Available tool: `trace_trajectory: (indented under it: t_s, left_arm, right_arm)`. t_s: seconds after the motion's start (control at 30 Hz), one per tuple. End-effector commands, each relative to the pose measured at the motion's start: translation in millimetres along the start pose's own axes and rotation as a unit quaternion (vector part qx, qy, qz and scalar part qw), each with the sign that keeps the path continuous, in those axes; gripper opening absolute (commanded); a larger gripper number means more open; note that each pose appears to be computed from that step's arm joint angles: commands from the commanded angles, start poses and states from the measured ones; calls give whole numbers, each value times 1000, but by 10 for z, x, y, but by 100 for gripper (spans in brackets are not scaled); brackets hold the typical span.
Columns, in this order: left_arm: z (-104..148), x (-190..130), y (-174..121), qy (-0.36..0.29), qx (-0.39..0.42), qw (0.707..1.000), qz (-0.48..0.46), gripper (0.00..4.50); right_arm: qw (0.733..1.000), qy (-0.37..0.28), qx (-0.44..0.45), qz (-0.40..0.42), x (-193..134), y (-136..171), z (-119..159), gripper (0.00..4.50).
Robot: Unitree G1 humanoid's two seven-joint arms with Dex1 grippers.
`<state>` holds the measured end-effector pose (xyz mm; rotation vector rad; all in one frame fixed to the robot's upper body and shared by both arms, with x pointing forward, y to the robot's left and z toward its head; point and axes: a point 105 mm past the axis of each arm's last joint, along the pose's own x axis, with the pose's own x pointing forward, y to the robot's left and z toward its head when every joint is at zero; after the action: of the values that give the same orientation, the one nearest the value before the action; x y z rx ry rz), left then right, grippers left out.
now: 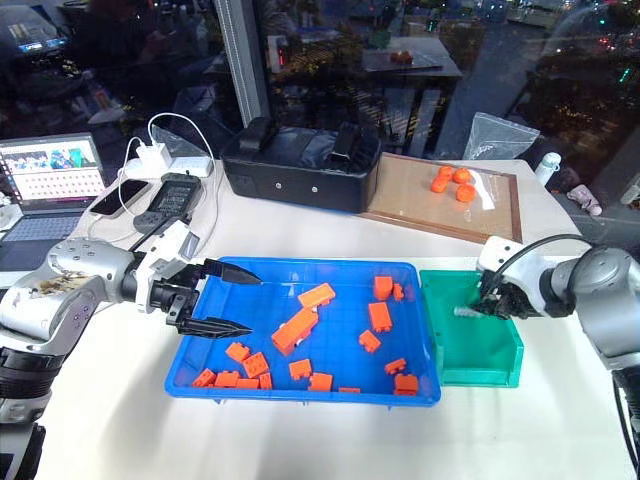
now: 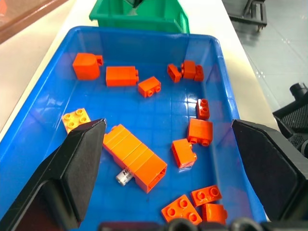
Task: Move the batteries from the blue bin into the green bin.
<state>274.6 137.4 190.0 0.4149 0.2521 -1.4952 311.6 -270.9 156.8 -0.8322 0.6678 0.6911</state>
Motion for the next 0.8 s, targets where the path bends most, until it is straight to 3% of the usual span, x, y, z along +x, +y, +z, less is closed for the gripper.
trace_trajectory:
  t_s: [0.03,0.13,0.23,0.3,0.47,0.8]
  left_arm:
    - [4,-93,4,19,16,1000,9,450]
    - [-81,-156,6,43,11,999,20,450]
    - [-175,-242,-6,68,6,997,30,450]
    - [-204,-275,-8,76,4,997,35,450]
    - [-258,-354,-61,92,-5,995,41,450]
    - [-286,-373,-111,94,-15,993,63,450]
  right_arm:
    - [998,-40,-35,-36,-147,-139,295,358]
    - [992,-116,-56,-8,-141,-46,714,439]
    - [971,-207,-100,73,0,333,1240,439]
    - [957,-236,-116,119,93,555,1432,439]
    - [928,-248,-208,186,476,978,1688,439]
    - [883,-246,-315,247,900,1249,2035,439]
